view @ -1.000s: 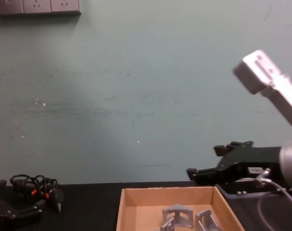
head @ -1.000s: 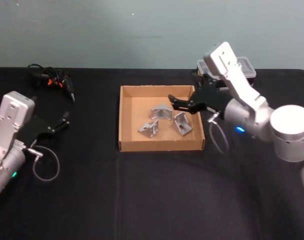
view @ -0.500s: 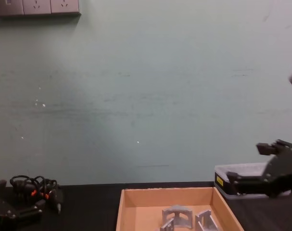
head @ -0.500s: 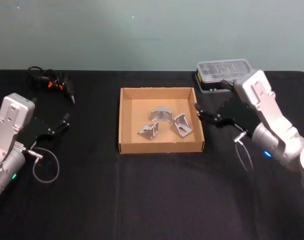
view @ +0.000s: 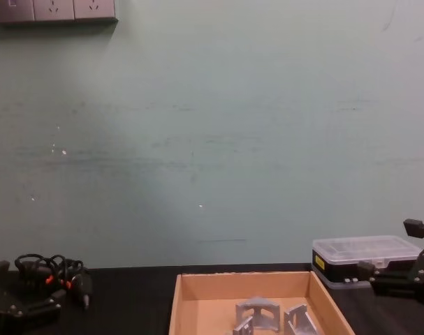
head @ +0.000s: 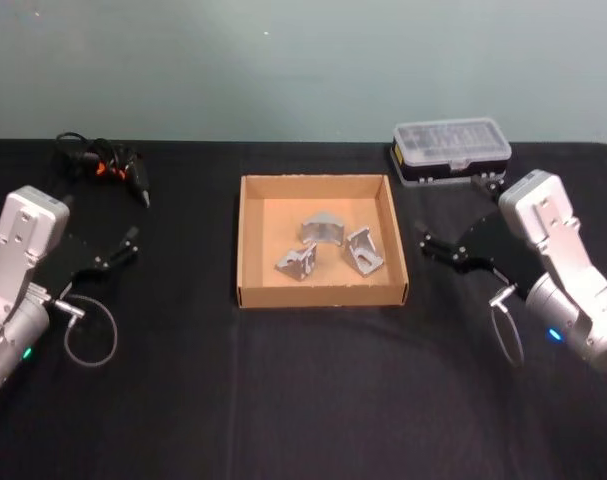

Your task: Use one hand to pick up the angle iron from the table and place it into the box.

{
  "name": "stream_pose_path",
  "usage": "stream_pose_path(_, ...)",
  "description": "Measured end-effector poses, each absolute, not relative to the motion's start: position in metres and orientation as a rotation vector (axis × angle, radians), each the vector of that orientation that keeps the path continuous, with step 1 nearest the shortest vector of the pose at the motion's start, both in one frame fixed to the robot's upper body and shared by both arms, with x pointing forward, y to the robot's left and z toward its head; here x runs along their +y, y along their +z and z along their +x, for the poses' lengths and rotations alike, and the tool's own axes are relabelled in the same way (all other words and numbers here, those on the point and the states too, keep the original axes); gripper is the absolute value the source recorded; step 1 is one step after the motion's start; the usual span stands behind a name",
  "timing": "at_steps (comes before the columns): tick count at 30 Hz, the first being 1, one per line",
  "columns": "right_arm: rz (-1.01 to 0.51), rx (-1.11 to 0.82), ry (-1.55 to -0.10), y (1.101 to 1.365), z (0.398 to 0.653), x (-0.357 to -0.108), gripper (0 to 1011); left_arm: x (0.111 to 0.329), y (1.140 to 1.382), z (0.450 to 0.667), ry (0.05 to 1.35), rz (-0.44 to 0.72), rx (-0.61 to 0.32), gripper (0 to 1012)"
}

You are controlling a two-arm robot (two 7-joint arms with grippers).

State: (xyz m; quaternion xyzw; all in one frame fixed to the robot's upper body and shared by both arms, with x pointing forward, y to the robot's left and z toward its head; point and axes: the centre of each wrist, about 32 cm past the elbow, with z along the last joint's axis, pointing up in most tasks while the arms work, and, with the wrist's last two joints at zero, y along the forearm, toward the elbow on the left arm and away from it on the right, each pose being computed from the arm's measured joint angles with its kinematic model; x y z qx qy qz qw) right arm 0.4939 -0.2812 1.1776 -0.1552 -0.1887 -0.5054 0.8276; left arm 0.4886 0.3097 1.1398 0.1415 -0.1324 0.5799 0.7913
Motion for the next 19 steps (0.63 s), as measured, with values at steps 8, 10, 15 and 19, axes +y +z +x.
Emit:
stream_pose_path(8,-0.333,-0.399,-1.069,1.1790,0.4950,-0.2799,1000,0.3097,1.1398,0.4886,1.248,0.304,-0.285,1000)
stream_pose_path(10,-0.333,-0.398,-1.069,1.1791,0.4951,-0.2797,1000,0.3097,1.1398,0.4886,1.248,0.304,-0.285,1000)
stream_pose_path(15,-0.334,-0.398,-1.066,1.1799,0.4956,-0.2790,1000,0.3097,1.1398,0.4886,1.248,0.304,-0.285,1000)
stream_pose_path(19,-0.335,-0.397,-1.065,1.1801,0.4957,-0.2788,1000,0.3097,1.1398,0.4886,1.248,0.304,-0.285,1000)
